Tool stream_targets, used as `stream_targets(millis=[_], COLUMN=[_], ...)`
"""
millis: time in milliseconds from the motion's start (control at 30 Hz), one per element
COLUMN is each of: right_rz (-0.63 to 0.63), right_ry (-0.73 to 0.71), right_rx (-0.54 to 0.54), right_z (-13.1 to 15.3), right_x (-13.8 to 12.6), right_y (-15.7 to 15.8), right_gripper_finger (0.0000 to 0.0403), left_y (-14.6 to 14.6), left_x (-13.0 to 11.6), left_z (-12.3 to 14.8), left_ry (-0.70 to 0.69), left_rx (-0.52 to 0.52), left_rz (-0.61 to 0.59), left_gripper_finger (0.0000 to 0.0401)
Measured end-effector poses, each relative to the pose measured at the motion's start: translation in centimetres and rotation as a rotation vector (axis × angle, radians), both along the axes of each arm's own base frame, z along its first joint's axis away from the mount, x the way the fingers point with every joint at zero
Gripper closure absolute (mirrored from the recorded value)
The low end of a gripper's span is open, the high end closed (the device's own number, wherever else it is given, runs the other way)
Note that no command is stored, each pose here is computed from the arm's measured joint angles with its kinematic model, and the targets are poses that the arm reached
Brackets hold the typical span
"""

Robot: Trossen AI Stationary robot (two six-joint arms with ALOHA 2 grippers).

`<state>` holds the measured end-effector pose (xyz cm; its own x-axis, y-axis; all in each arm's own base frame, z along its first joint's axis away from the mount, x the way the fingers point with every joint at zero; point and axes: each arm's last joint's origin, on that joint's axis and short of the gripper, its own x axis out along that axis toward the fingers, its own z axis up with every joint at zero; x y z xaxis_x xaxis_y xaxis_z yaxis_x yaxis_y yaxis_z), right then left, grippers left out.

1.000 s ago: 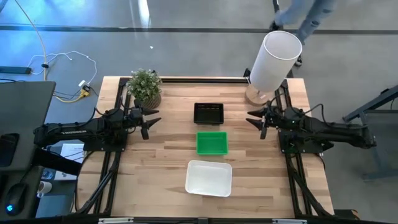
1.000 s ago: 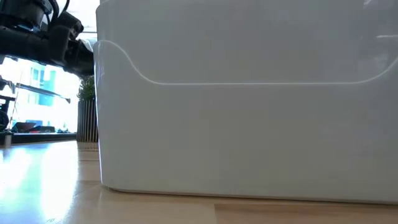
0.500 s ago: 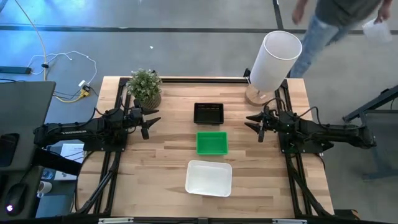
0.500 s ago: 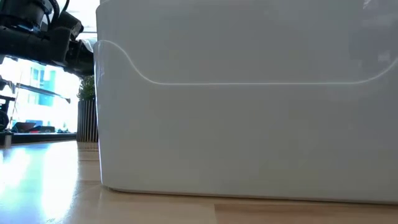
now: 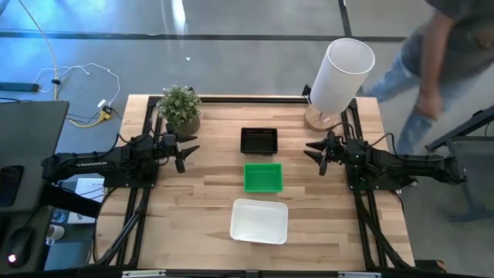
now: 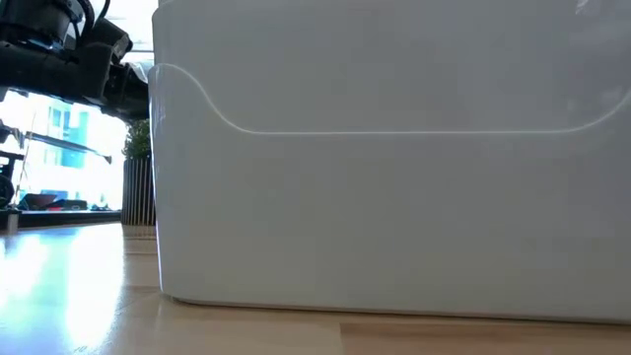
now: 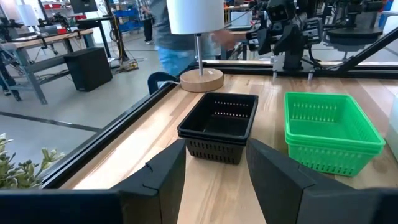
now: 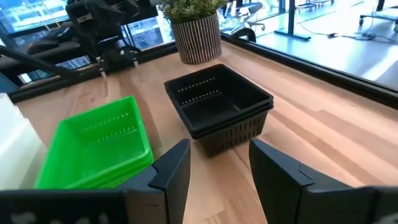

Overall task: Stack baskets by color
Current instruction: Return to Home Position

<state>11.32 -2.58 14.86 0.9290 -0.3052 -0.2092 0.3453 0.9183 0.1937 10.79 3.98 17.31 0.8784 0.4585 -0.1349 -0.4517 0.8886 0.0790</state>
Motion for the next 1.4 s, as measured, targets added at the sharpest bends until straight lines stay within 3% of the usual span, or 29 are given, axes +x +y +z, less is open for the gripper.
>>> stream_targets(millis=[433, 1400], right_rz=[0.033, 0.034], right_ry=[0.055, 0.056], right_rx=[-0.142, -0.142], right_z=[-0.07, -0.1], right_x=[-0.01, -0.01], right_y=[0.0, 0.01], right_gripper_finger=[0.0252, 0.0252], left_y=[0.0, 0.0], left_x=[0.0, 0.0], left_z=[-0.01, -0.01], left_ry=[0.0, 0.001], left_rx=[0.0, -0.001], left_rz=[0.0, -0.001], left_gripper_finger=[0.0245, 0.0245])
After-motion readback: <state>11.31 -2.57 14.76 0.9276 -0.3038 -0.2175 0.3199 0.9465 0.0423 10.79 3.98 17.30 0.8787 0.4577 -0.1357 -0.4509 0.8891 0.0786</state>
